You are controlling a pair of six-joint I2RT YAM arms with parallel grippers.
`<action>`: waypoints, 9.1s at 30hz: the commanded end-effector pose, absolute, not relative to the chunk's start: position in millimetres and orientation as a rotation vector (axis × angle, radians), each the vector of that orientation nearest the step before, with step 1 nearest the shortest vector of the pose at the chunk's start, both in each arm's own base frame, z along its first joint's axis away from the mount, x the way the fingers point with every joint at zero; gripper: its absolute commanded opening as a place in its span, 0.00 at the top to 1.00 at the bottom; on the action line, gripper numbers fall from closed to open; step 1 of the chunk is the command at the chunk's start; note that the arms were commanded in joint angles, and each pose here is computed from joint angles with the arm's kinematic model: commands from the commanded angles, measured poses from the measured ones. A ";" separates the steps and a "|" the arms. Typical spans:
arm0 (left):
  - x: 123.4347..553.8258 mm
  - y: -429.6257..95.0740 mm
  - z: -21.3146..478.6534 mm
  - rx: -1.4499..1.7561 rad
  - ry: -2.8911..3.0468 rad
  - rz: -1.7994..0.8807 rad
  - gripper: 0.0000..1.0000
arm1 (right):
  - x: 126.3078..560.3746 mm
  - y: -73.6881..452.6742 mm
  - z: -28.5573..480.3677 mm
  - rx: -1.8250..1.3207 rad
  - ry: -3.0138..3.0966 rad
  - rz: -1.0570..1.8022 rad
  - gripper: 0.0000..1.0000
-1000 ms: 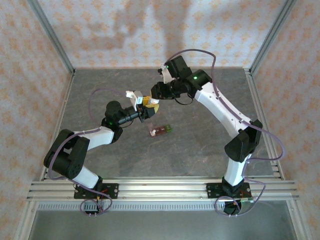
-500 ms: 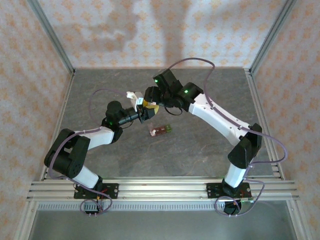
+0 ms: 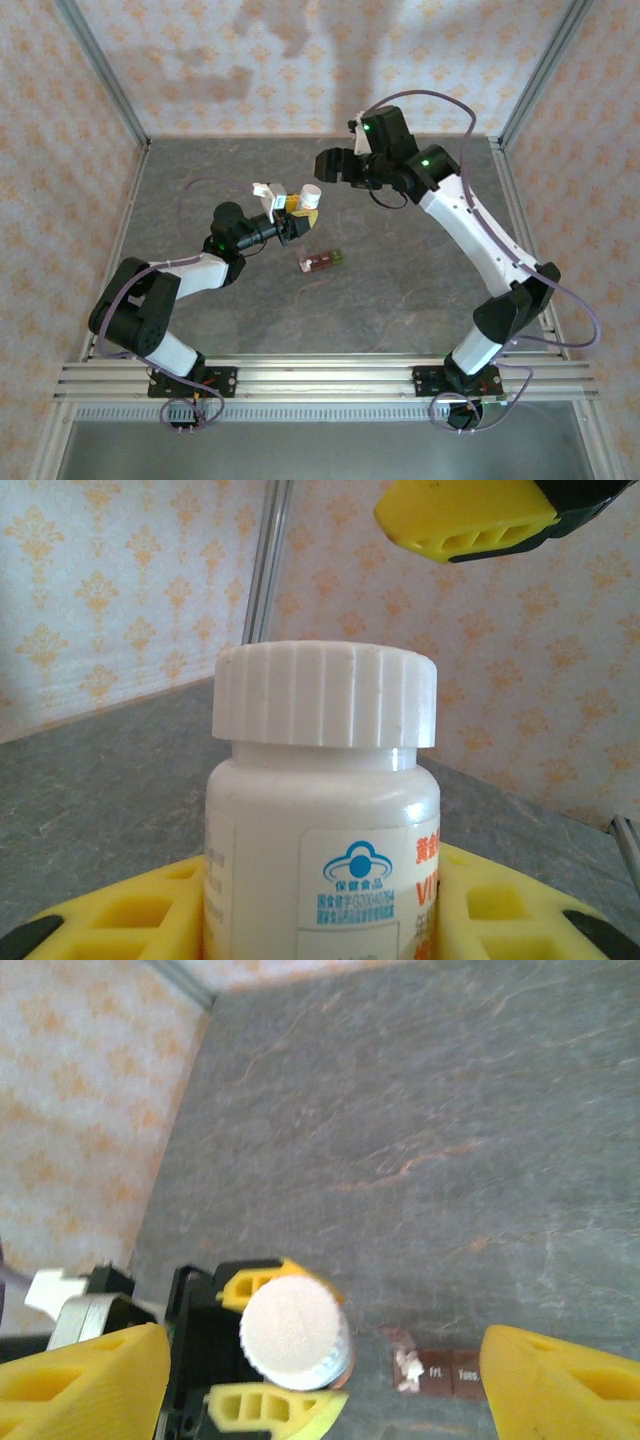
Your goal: Sort the pills into containers
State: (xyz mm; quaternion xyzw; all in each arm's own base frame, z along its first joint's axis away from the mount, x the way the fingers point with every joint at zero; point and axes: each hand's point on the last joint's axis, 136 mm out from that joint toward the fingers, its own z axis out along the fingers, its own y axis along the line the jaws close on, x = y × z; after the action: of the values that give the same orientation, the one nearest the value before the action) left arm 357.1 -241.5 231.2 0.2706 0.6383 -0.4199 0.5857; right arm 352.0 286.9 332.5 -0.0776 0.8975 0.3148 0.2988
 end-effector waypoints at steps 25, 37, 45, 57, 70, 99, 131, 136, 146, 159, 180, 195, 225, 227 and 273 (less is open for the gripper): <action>350.0 -245.0 265.2 0.674 1.393 -0.970 1.00 | 347.6 331.6 291.0 -0.377 2.513 0.983 0.40; 353.6 -243.8 263.5 0.653 1.390 -0.960 1.00 | 341.7 318.6 267.1 0.094 2.531 0.801 0.66; 354.7 -243.9 259.4 0.661 1.402 -0.954 1.00 | 334.8 331.9 278.7 0.251 2.421 0.844 0.42; 351.6 -247.3 259.9 0.702 1.403 -0.959 1.00 | 361.1 248.9 352.7 0.164 2.330 0.833 0.19; 350.2 -246.6 267.9 0.698 1.393 -0.961 1.00 | 363.8 306.3 309.9 -0.183 2.504 0.903 0.24; 350.3 -245.6 267.4 0.692 1.395 -0.957 1.00 | 348.5 324.5 285.0 -0.184 2.572 0.876 0.56; 350.4 -246.4 260.5 0.697 1.407 -0.961 1.00 | 341.1 303.9 314.4 -0.422 2.432 0.893 0.21; 351.1 -246.4 262.3 0.692 1.402 -0.962 1.00 | 338.8 318.3 310.0 -0.485 2.470 0.966 0.22; 351.5 -246.2 264.3 0.689 1.395 -0.961 1.00 | 336.7 328.9 292.1 -0.506 2.528 0.973 0.33; 356.6 -243.9 260.9 0.662 1.397 -0.944 1.00 | 344.4 316.1 274.4 0.181 2.465 0.837 0.61; 381.9 -230.1 253.1 0.586 1.382 -0.772 1.00 | 363.5 265.5 337.7 0.109 2.233 0.779 0.17; 419.7 -242.3 278.5 0.512 1.339 -0.843 1.00 | 399.1 294.8 346.3 -0.202 2.141 0.745 0.15; 411.2 -243.5 285.6 0.512 1.326 -0.892 1.00 | 406.6 333.3 324.2 -0.224 2.208 0.842 0.41; 410.9 -243.4 285.8 0.511 1.327 -0.893 1.00 | 406.1 333.2 322.8 -0.222 2.213 0.839 0.47; 392.3 -249.0 290.2 0.547 1.320 -1.002 1.00 | 378.7 322.3 336.6 -0.326 2.206 0.889 0.19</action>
State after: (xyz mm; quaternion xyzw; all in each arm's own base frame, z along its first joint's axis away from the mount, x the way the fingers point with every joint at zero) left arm 404.9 -246.6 259.8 0.2232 0.6193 -0.4199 0.6248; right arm 388.9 308.6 340.4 -0.0639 0.8582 0.3368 0.3821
